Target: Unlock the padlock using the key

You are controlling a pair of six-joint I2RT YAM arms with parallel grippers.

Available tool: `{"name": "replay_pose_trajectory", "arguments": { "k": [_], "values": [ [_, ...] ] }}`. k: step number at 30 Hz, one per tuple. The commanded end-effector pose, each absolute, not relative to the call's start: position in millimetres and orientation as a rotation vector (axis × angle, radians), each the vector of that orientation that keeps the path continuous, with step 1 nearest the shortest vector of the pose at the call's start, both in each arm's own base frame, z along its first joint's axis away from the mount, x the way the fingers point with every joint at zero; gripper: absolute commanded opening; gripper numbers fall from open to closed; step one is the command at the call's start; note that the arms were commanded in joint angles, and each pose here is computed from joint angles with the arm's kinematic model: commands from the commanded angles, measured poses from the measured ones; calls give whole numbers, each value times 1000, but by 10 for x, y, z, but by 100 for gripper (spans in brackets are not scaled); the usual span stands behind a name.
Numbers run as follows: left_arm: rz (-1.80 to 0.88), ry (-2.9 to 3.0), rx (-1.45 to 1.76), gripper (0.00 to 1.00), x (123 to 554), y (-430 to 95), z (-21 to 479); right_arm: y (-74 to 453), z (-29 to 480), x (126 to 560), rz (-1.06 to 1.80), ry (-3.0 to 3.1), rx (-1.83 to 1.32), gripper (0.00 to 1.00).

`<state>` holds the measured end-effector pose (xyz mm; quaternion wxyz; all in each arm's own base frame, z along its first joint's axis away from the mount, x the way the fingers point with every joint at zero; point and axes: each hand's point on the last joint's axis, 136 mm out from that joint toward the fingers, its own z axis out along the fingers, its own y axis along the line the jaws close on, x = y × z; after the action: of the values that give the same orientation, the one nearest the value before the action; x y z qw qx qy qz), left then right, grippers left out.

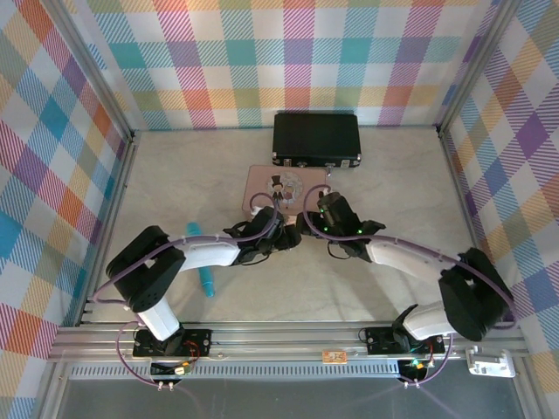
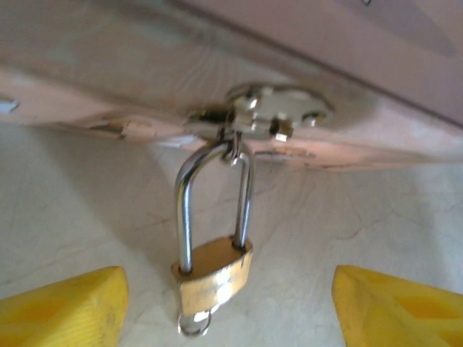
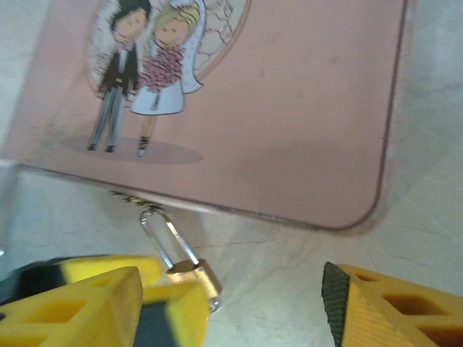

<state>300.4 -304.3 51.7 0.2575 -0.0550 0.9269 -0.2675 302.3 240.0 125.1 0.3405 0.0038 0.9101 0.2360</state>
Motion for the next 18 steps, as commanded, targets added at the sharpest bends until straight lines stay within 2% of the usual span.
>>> {"name": "replay_pose_trajectory", "arguments": {
  "k": [1, 5, 15, 18],
  "values": [
    [-645, 2562, -113, 69, 3001, -3051, 346, 2306, 1423, 3003, 645, 2305, 26, 64],
    [-606, 2598, -118, 62, 3010, -3056, 219, 2182, 1481, 2951, 642, 2283, 53, 61],
    [-509, 2656, -140, 32, 2915, -2899, 10, 2058, 1470, 2925, 664, 2267, 122, 59],
    [-497, 2651, -146, 27, 2895, -2856, 8, 2069, 1455, 2923, 672, 2270, 124, 59]
  ]
}}
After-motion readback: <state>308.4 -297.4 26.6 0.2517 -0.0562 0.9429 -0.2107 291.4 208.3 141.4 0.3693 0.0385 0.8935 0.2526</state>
